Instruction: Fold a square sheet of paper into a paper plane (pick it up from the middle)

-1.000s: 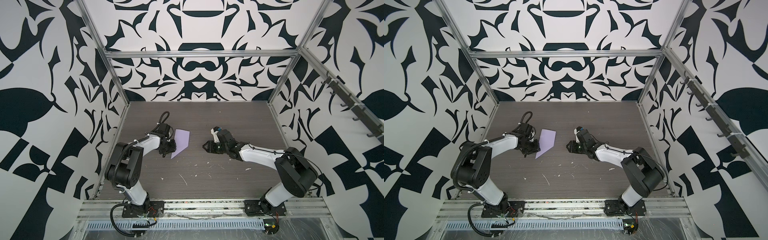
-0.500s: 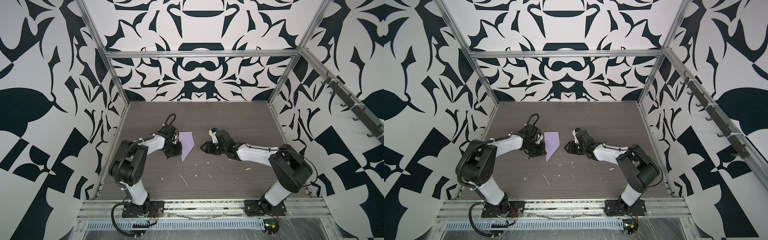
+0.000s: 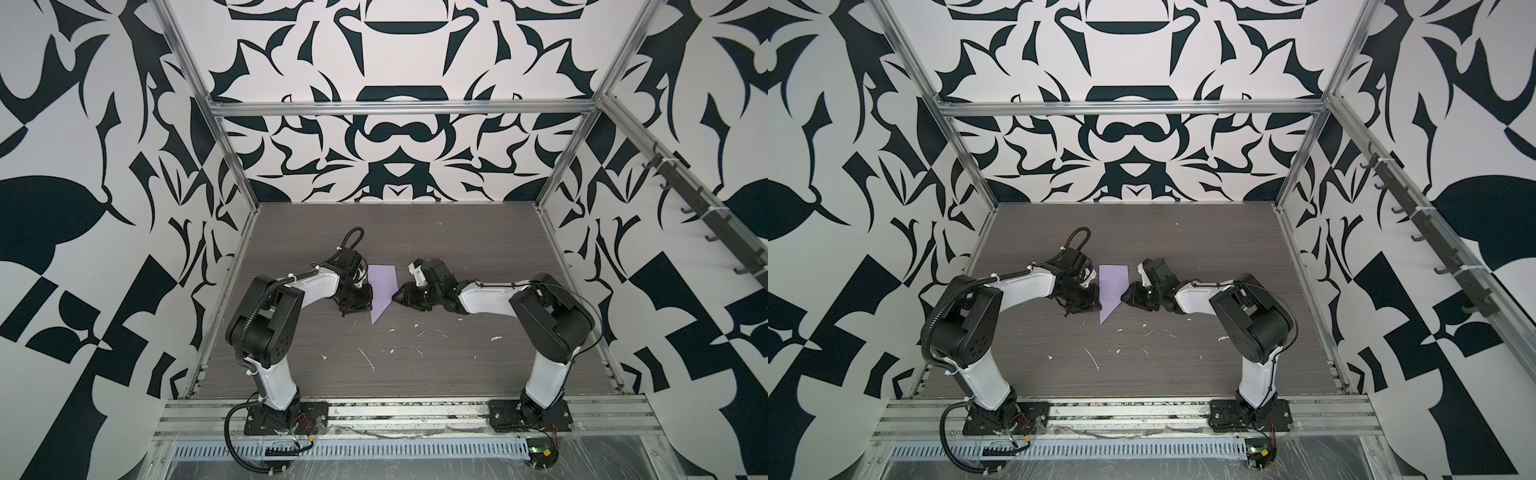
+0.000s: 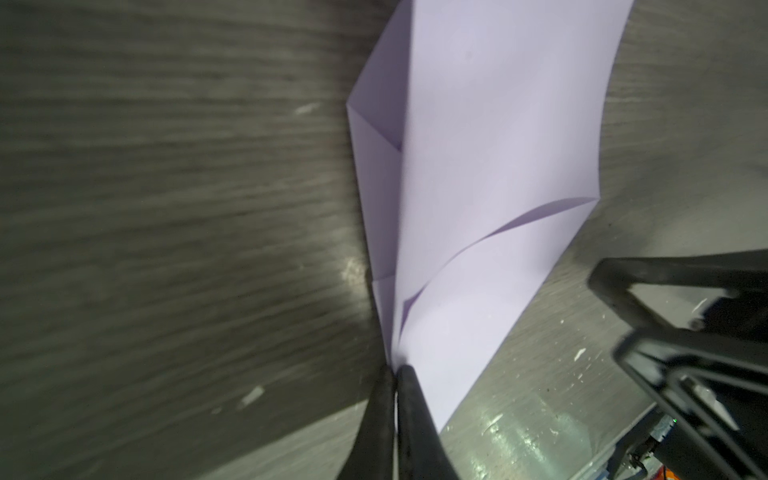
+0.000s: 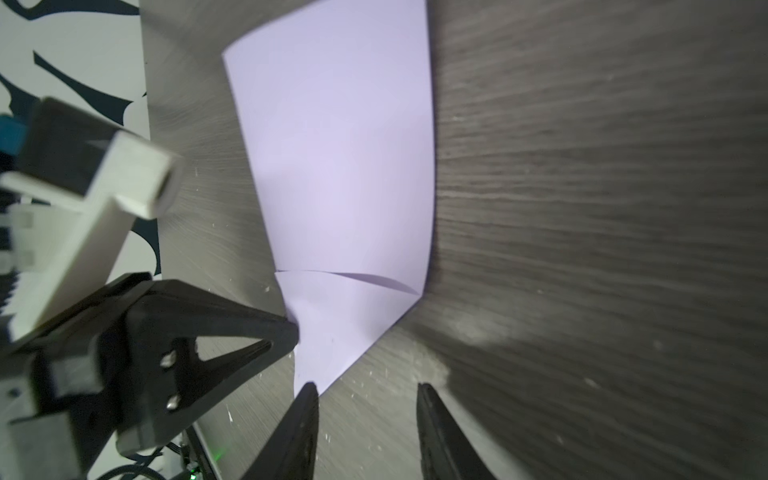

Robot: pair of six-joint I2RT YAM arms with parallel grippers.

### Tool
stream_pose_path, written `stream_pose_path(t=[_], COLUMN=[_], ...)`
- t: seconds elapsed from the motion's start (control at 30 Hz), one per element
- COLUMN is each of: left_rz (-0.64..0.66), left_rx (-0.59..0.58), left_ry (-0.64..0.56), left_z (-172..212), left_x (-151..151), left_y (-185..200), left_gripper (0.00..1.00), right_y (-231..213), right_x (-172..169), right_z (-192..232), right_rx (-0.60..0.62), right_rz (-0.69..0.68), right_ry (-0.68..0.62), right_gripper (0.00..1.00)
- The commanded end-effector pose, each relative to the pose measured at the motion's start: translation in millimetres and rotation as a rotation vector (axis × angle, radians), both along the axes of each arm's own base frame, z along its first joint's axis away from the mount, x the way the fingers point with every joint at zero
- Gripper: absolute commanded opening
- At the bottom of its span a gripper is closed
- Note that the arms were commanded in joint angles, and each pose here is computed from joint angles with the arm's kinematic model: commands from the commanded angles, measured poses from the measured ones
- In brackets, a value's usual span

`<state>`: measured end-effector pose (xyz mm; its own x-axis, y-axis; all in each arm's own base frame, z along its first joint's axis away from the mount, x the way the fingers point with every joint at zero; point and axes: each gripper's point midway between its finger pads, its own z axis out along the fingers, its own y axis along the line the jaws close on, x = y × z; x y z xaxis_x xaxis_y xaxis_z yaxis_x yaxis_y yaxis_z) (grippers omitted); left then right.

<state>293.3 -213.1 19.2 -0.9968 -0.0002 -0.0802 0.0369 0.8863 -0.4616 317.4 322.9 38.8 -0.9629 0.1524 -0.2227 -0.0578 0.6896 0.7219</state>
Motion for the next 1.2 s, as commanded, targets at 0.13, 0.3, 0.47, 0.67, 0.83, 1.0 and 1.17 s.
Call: stream_pose_path(t=[0.13,0.3,0.47,0.67,0.83,1.0,1.17], left_rz=[0.019,0.015,0.012,0.010,0.011,0.021,0.023], left_rx=[0.084,0.088,0.091,0.095,0.096,0.026,-0.093], left_ry=[0.061,0.065,0.065,0.066,0.048,-0.069,-0.226], left_z=[-20,-21,-22,-22,-13,32,76], left_x=[-8,-9,-9,-9,-6,7,17], left_y=[13,13,14,14,15,7,-7], left_gripper=[0.08,0.07,0.07,0.07,0.08,0.23,0.47], right_y=[13,18,33,42,34,16,-16], right_x=[20,23,27,27,27,30,31], right_z=[6,-4,6,17,9,19,28], right_rx=[0.065,0.096,0.211,0.275,0.232,0.188,0.115], right_rz=[-0.058,-0.069,-0.041,-0.011,-0.040,-0.116,-0.255], right_ry=[0.040,0.071,0.058,0.033,0.032,-0.031,-0.079], right_gripper=[0.41,0.39,0.35,0.28,0.11,0.01,0.00])
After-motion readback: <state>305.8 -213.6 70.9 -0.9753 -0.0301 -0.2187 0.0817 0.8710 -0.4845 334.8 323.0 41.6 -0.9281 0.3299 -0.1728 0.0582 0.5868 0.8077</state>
